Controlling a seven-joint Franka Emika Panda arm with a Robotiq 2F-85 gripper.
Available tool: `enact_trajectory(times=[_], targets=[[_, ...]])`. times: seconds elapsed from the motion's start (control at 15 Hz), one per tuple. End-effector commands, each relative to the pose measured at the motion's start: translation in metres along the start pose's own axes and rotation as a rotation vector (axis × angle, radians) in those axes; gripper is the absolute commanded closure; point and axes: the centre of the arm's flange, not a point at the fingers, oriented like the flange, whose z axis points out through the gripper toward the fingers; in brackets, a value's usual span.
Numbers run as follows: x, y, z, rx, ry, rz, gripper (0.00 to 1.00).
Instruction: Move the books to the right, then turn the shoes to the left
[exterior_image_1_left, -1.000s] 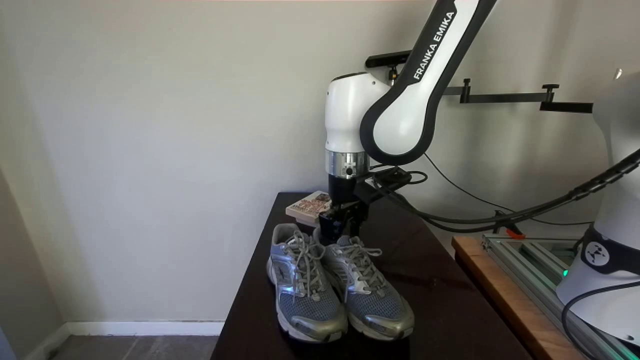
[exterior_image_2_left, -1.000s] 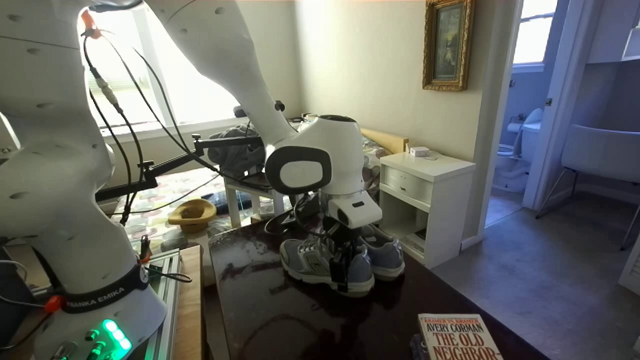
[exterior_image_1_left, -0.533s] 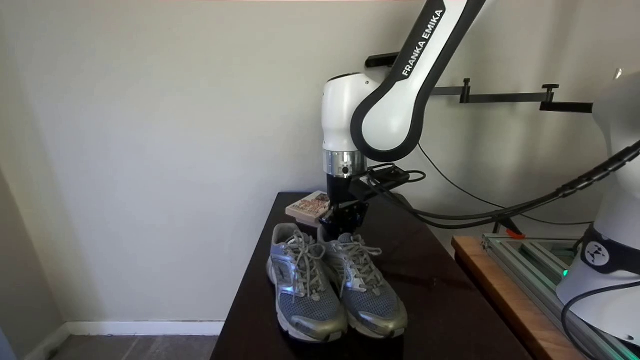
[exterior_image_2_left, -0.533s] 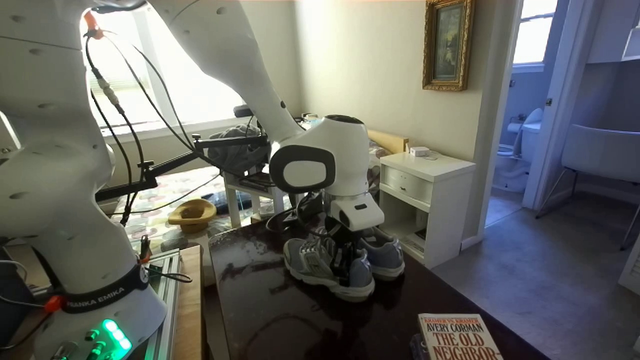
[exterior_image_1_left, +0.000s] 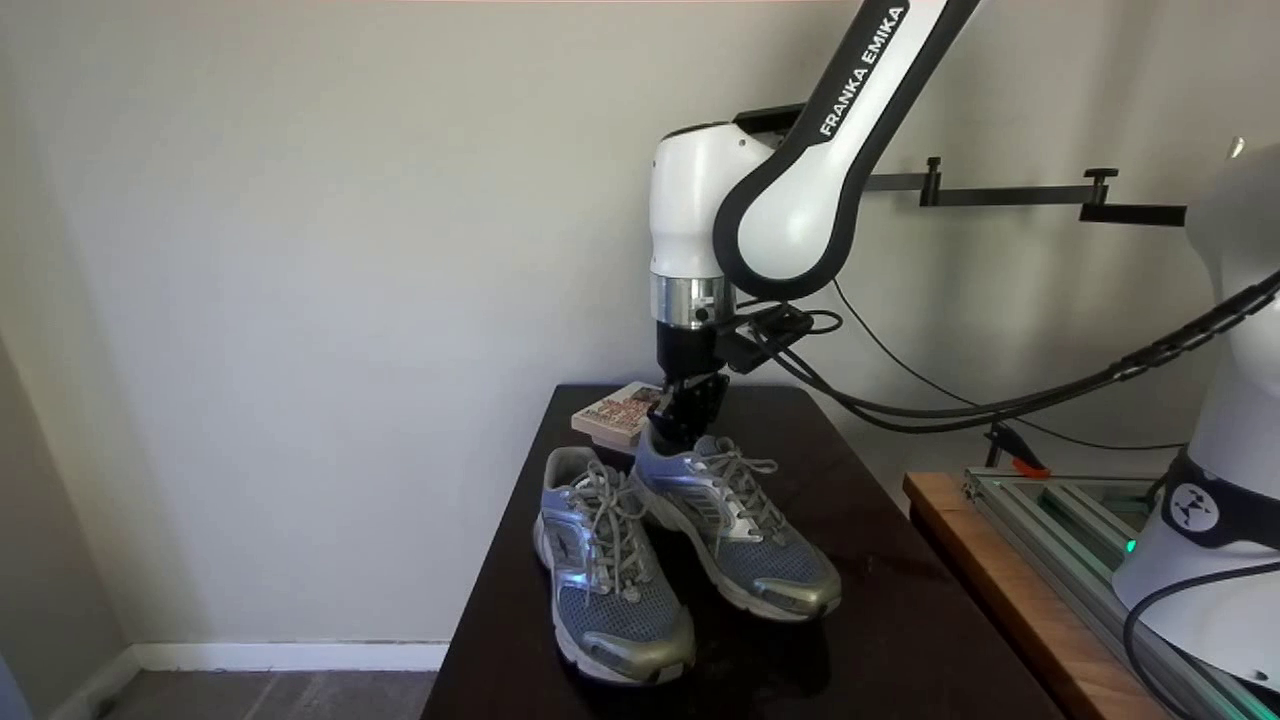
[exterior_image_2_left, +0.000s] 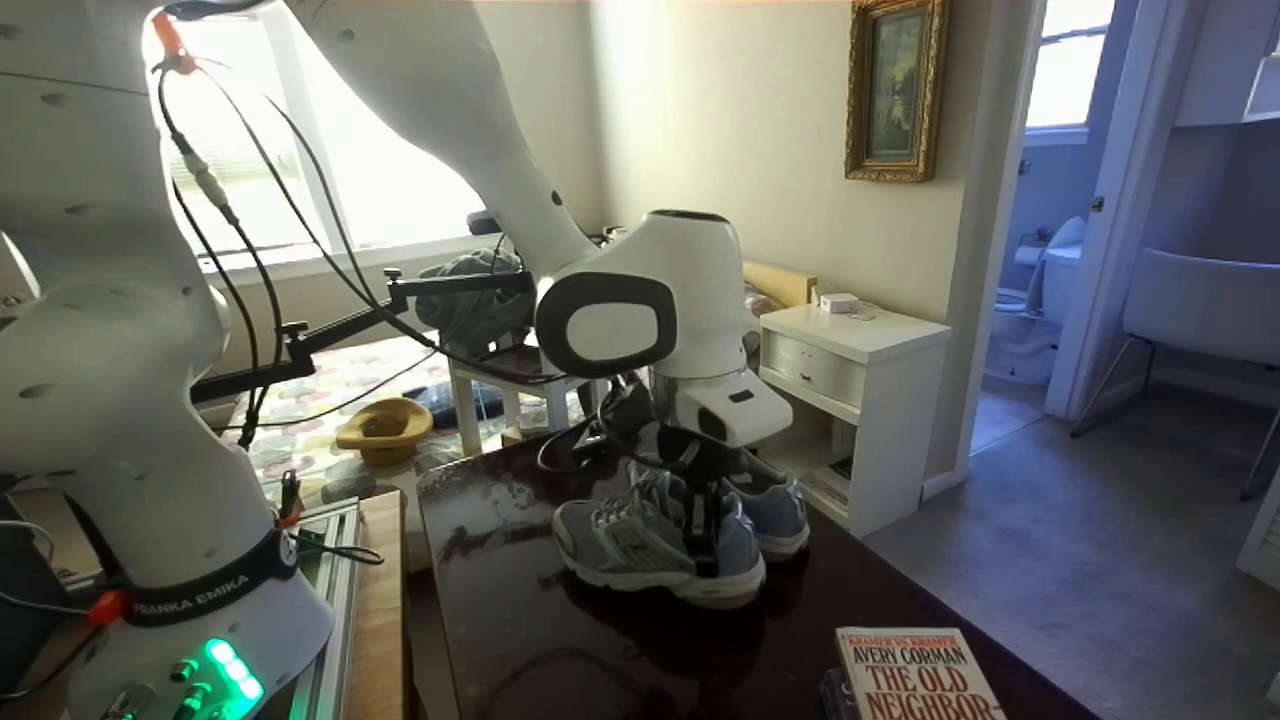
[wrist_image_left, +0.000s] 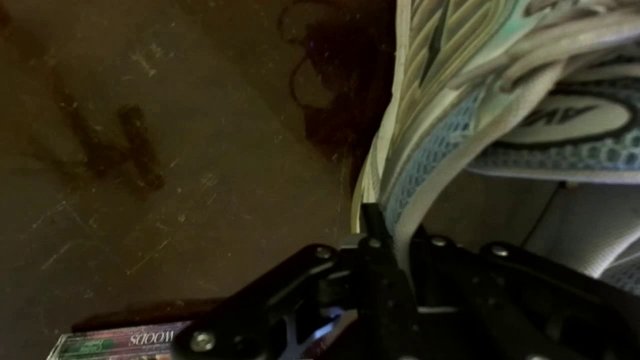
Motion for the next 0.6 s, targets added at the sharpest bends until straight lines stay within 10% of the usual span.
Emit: enact_trajectory(times=[0.0,0.53], targets=[[-0.002,0.010,-0.035,-0.006,0.048,-0.177,0.97],[0.001,0.019,-0.048,-0.122,0.093,-0.596,0.97]])
